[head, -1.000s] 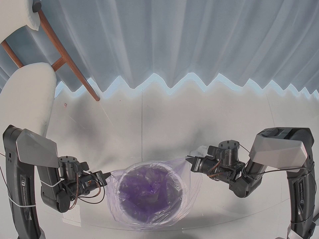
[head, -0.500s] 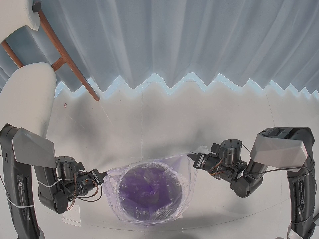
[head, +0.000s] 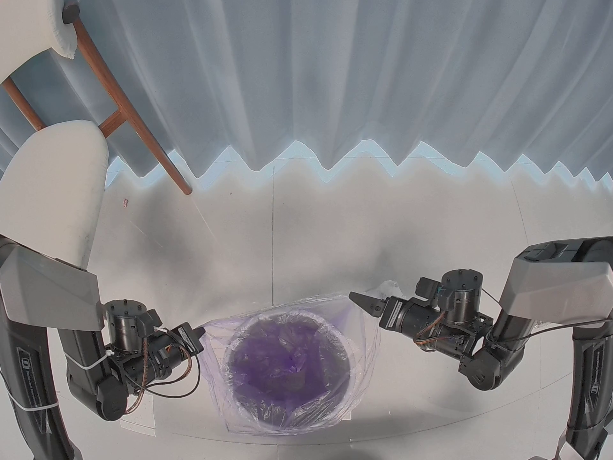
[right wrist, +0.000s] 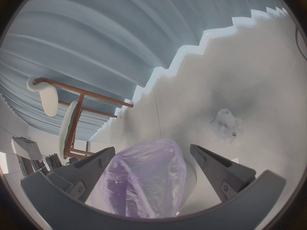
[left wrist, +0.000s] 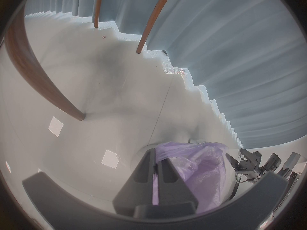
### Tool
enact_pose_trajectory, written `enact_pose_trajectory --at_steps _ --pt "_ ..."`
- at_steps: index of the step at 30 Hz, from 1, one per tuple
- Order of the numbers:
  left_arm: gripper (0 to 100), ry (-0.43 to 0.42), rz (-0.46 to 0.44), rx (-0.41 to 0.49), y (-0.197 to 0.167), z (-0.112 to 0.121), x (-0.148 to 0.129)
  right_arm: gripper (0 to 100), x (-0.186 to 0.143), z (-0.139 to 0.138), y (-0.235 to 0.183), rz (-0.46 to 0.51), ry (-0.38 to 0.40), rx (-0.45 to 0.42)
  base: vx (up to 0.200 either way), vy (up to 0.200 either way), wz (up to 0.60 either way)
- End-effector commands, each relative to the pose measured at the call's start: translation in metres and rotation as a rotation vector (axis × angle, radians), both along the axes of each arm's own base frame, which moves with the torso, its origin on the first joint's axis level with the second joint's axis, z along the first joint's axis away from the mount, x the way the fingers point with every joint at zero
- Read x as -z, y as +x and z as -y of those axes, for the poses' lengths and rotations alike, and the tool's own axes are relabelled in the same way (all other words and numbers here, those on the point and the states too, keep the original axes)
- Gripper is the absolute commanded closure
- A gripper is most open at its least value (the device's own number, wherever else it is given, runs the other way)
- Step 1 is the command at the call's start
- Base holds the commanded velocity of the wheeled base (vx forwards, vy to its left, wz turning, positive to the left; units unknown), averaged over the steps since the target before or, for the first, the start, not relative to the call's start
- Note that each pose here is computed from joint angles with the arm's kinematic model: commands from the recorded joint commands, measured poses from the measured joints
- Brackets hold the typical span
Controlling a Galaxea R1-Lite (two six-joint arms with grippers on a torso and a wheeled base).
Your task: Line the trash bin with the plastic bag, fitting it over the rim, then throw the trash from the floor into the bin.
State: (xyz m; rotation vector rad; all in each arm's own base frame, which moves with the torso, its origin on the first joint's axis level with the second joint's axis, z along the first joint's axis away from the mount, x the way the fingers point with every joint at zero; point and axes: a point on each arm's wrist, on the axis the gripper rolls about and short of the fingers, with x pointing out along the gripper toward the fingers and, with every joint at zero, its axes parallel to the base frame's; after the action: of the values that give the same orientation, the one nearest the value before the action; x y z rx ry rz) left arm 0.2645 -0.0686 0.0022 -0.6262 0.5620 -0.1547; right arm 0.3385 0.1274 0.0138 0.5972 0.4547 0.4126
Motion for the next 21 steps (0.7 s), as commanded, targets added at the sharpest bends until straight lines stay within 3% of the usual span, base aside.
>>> enact_pose_trajectory --at_steps 1,13,21 --pt "100 -0.024 0.028 0.031 -0.011 0.001 -0.016 0 -0.018 0.003 -0.013 0.039 0.014 -0.008 0.000 0.000 0.00" --pt "100 0.005 -0.101 0.008 -0.001 -0.003 0.026 0 -0.024 0.009 -0.030 0.105 0.033 -0.006 0.000 0.000 0.00" --pt "100 0.000 -0.099 0.004 0.021 -0.001 0.048 0 -0.026 0.008 -0.030 0.115 0.033 -0.008 0.000 0.000 0.00"
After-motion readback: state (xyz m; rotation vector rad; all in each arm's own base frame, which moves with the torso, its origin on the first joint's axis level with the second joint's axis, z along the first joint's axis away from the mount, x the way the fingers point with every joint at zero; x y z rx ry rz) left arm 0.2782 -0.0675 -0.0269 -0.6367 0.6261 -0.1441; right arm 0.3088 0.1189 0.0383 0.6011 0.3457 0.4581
